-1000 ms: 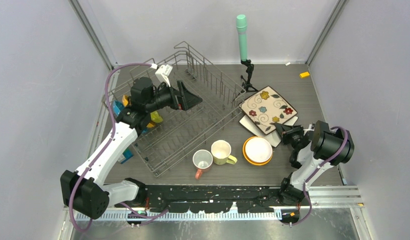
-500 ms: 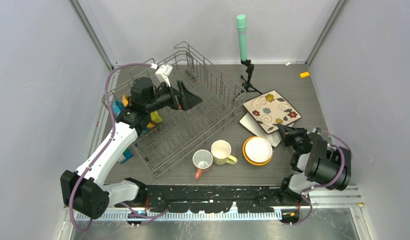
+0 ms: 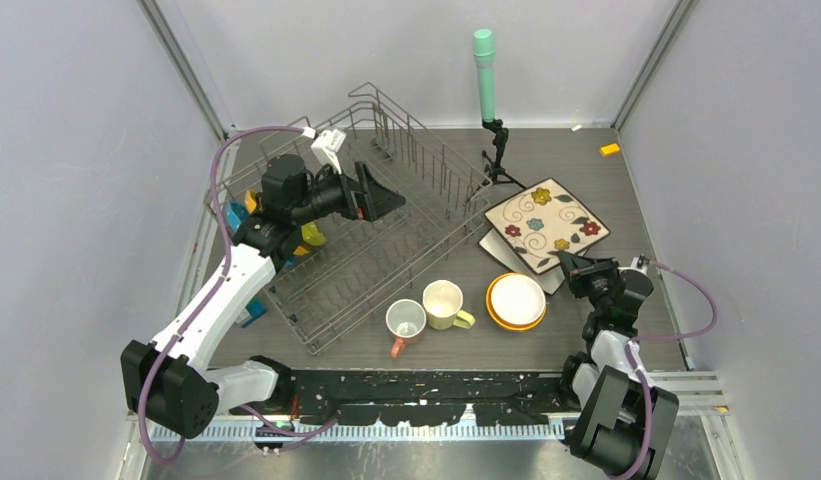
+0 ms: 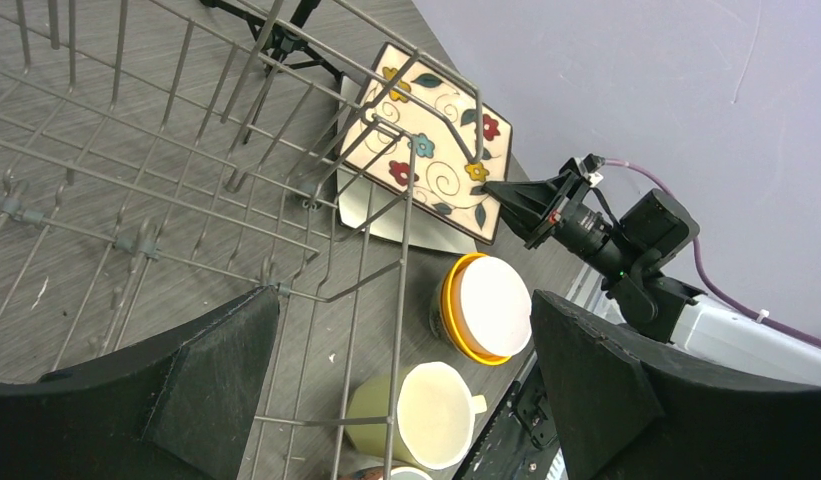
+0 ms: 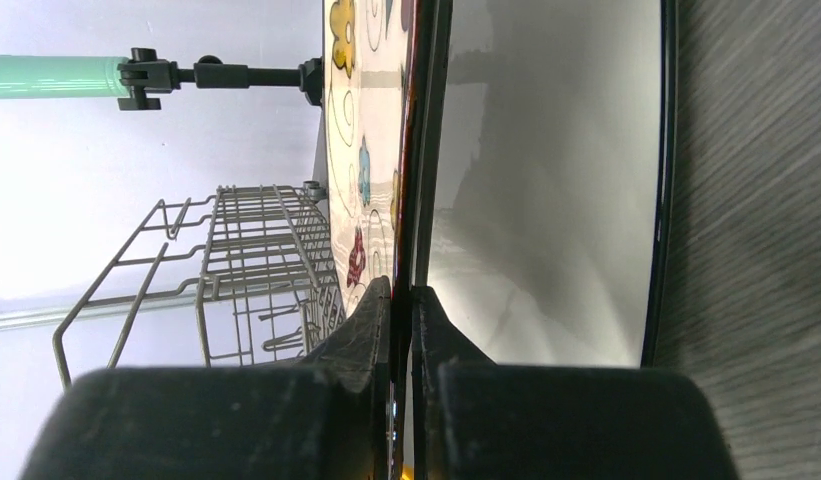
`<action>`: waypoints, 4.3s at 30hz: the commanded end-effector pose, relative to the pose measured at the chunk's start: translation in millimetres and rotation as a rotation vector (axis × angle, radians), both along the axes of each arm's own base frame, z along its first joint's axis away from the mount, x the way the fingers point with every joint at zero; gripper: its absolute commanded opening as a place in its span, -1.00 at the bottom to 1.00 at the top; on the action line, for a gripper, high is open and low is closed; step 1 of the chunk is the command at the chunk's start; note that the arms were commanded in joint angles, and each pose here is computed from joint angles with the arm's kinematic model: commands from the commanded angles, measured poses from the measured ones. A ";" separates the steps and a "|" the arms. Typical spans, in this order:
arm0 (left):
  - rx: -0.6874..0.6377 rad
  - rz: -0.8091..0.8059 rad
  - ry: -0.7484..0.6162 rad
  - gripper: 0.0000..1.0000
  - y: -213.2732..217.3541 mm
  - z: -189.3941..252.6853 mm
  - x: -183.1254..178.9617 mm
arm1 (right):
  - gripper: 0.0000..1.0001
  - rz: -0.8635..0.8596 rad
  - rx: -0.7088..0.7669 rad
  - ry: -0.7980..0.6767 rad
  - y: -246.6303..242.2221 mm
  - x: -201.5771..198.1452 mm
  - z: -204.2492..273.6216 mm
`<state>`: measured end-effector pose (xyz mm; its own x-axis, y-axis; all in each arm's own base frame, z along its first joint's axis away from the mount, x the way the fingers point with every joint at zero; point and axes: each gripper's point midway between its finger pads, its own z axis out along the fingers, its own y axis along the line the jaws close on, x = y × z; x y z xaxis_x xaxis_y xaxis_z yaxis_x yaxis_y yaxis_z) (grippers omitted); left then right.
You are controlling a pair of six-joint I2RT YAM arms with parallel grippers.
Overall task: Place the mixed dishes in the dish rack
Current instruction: Pick up the plate at the center of the board, then insert the plate into the dish rack.
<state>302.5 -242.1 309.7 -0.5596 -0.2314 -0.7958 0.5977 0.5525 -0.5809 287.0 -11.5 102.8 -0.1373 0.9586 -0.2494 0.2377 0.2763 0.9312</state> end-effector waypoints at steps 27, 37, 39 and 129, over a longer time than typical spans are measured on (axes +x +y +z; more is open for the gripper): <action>-0.090 -0.107 -0.039 0.96 -25.4 29.9 0.3 | -0.99 0.071 0.003 -0.466 6.0 14.2 156.6; -0.093 -0.145 -0.045 0.96 -45.7 32.4 5.1 | -0.99 0.130 -0.009 -0.534 14.8 10.0 190.3; -0.101 -0.145 -0.045 0.96 -47.1 34.7 6.1 | -0.99 0.147 -0.009 -0.549 17.5 8.6 199.1; -0.101 -0.404 0.040 0.31 -155.8 3.9 26.9 | -0.99 0.693 -0.108 -0.567 104.6 -43.9 236.5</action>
<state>335.6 -394.1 305.1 -0.6608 -0.0654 -0.7477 0.7136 0.2542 -0.6528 259.0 82.7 271.0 -0.5889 0.7336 -0.3391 -0.2530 0.2311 0.9394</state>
